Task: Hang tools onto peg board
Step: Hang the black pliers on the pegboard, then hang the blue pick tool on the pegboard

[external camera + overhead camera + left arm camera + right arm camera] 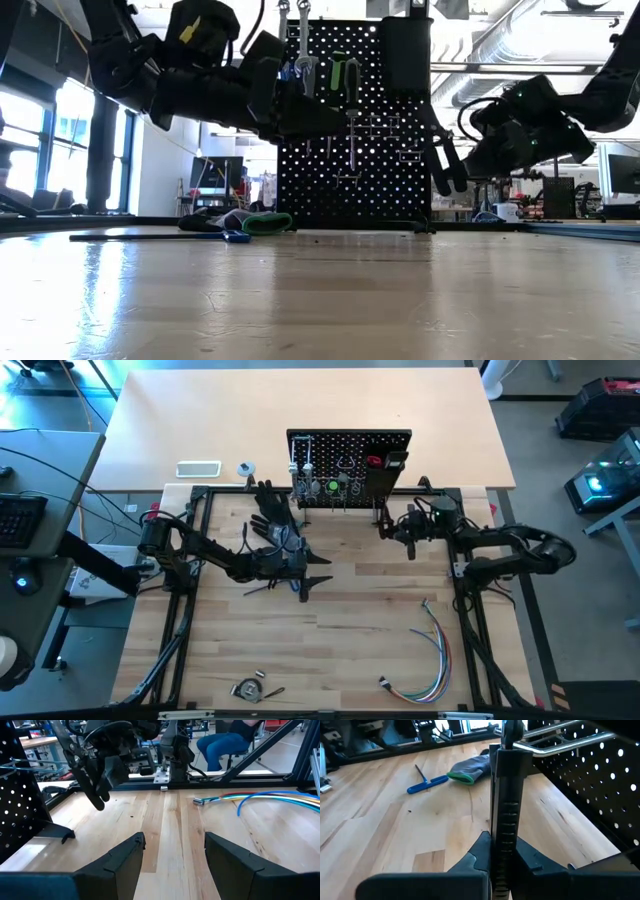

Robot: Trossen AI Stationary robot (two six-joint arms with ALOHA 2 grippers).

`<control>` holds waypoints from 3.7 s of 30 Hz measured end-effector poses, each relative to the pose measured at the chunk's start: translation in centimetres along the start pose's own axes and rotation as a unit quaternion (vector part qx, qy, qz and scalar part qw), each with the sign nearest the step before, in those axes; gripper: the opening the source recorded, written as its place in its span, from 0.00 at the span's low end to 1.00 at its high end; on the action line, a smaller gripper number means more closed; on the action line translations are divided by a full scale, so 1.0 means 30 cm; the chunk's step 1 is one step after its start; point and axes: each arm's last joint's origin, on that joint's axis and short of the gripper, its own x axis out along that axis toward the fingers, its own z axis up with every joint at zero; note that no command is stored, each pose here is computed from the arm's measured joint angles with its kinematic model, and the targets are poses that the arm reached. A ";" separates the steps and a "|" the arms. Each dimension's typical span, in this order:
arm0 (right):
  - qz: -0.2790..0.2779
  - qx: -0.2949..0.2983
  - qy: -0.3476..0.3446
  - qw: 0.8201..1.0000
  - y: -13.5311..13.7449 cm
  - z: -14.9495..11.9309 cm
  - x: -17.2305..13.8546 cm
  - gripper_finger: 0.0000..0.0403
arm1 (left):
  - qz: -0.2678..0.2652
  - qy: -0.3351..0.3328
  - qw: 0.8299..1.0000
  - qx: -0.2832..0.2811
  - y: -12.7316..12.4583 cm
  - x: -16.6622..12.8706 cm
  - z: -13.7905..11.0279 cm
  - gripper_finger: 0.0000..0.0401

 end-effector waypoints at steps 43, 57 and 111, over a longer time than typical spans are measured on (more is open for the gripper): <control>-0.010 0.014 0.016 1.000 -0.064 0.043 -0.011 0.05 | 0.000 0.000 1.000 0.012 0.000 0.000 0.000 0.50; -0.053 0.025 0.032 0.998 -0.071 0.038 -0.012 0.07 | 0.000 0.000 1.000 0.012 0.000 0.000 0.000 0.50; 0.020 0.169 0.045 0.984 0.072 0.105 -0.114 0.44 | 0.028 0.298 0.953 0.050 -0.005 -0.244 0.065 0.50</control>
